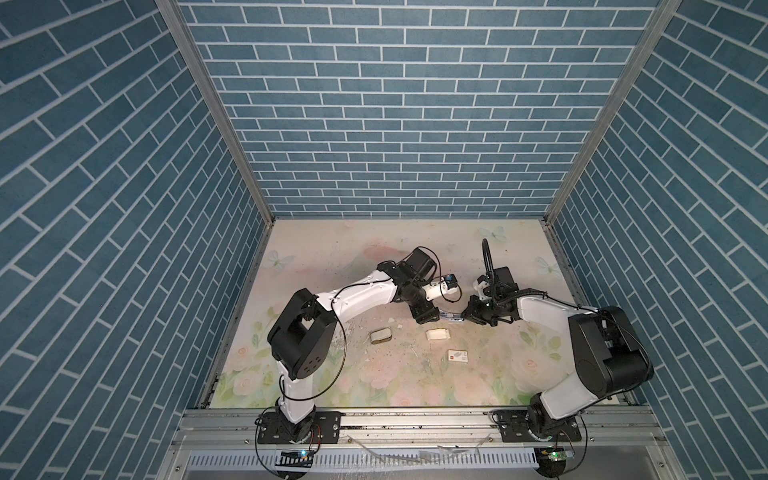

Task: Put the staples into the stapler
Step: 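Carry the light-blue stapler toward the left gripper while the left gripper approaches it, then close the left gripper on the light-blue stapler while the right gripper holds it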

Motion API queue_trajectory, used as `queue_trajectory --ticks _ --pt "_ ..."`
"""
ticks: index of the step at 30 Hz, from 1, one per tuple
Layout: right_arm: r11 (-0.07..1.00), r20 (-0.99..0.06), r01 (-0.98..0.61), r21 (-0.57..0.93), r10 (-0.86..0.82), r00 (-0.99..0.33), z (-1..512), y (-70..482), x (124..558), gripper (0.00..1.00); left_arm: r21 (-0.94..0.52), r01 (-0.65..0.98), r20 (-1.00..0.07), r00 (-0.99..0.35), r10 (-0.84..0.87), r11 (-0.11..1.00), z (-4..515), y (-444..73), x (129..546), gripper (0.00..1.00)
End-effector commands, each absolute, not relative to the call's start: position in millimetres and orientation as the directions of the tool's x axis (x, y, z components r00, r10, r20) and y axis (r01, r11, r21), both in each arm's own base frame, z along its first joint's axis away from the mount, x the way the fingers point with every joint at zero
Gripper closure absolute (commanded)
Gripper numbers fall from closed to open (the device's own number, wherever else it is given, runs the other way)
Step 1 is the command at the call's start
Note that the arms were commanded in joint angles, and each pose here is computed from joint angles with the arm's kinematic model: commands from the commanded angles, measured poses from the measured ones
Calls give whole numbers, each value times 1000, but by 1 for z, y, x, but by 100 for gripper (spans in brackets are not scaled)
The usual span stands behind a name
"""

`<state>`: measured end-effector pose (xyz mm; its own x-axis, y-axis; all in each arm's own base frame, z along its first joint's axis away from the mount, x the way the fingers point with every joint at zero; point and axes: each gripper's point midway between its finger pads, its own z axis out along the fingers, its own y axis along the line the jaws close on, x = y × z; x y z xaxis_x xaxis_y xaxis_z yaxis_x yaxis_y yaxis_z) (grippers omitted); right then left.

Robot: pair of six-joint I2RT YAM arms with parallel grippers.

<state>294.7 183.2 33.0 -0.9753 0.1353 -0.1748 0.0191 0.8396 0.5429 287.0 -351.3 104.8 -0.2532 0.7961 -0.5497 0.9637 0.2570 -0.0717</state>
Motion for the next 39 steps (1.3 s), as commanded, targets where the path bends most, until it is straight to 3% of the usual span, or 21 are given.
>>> queue_trajectory --ticks 1,8,25,39 --pt "852 -159 24 523 125 -979 30 192 299 91 -85 964 -535 -256 805 250 104 -329 285 27" --pt "851 -156 -25 525 68 -985 27 216 312 91 -54 966 -512 -245 824 254 89 -304 293 27" --pt "833 -139 -127 539 -61 -988 26 241 332 91 14 948 -507 -267 820 317 71 -303 349 27" --pt "832 -122 -142 536 -90 -988 21 246 338 91 -80 965 -528 -255 810 251 64 -313 362 26"
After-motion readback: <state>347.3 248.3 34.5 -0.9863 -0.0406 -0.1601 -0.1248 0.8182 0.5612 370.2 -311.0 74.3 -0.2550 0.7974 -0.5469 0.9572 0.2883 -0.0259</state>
